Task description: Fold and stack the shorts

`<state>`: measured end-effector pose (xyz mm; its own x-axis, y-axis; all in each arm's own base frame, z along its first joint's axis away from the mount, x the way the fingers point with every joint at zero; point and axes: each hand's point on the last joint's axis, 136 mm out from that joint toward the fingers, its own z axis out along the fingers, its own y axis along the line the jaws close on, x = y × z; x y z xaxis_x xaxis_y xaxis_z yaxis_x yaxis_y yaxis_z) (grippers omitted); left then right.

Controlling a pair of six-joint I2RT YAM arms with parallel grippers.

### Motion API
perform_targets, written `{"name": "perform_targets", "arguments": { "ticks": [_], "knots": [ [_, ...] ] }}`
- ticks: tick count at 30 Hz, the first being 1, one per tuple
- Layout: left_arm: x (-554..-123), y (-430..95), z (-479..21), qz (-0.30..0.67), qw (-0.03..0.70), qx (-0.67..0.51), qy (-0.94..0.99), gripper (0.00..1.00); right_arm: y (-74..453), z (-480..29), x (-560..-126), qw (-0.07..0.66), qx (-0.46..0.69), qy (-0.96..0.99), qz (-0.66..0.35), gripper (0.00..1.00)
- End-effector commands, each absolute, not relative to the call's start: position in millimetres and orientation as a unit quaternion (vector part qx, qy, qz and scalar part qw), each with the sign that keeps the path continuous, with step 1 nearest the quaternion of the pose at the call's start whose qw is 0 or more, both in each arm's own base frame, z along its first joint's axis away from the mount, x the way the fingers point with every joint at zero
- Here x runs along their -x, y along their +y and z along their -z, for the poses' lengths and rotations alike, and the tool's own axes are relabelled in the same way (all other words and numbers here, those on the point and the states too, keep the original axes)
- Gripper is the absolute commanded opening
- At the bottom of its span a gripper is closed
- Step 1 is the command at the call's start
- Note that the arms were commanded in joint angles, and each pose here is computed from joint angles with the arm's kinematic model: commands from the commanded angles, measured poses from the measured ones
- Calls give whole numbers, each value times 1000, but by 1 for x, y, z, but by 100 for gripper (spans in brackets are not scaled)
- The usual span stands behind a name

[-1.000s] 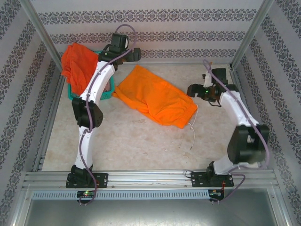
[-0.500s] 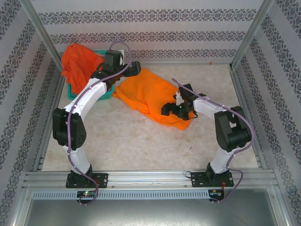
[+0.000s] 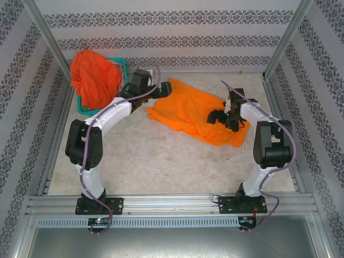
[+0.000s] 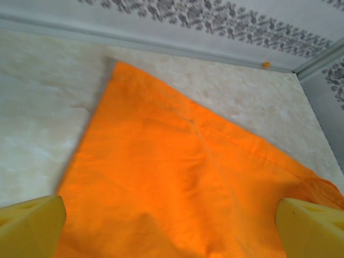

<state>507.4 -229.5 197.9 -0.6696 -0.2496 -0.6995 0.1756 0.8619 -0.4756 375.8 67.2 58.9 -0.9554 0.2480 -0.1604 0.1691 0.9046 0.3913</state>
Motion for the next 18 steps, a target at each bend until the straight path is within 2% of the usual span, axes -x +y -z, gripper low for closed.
{"name": "perform_targets", "arguments": {
  "ticks": [1,8,13,18],
  "knots": [
    [-509,-253,-174,289,392,27,873,100,87,-97,-392,147,-104,947,-267,98],
    [-501,-274,-111,304,343,38,888,100,45,-102,-414,169,-160,938,-256,98],
    [-483,-255,-71,264,325,47,907,99,29,-86,-428,150,-179,939,-251,98],
    [-452,-228,-43,231,324,63,915,100,35,-70,-437,121,-170,942,-262,97]
  ]
}}
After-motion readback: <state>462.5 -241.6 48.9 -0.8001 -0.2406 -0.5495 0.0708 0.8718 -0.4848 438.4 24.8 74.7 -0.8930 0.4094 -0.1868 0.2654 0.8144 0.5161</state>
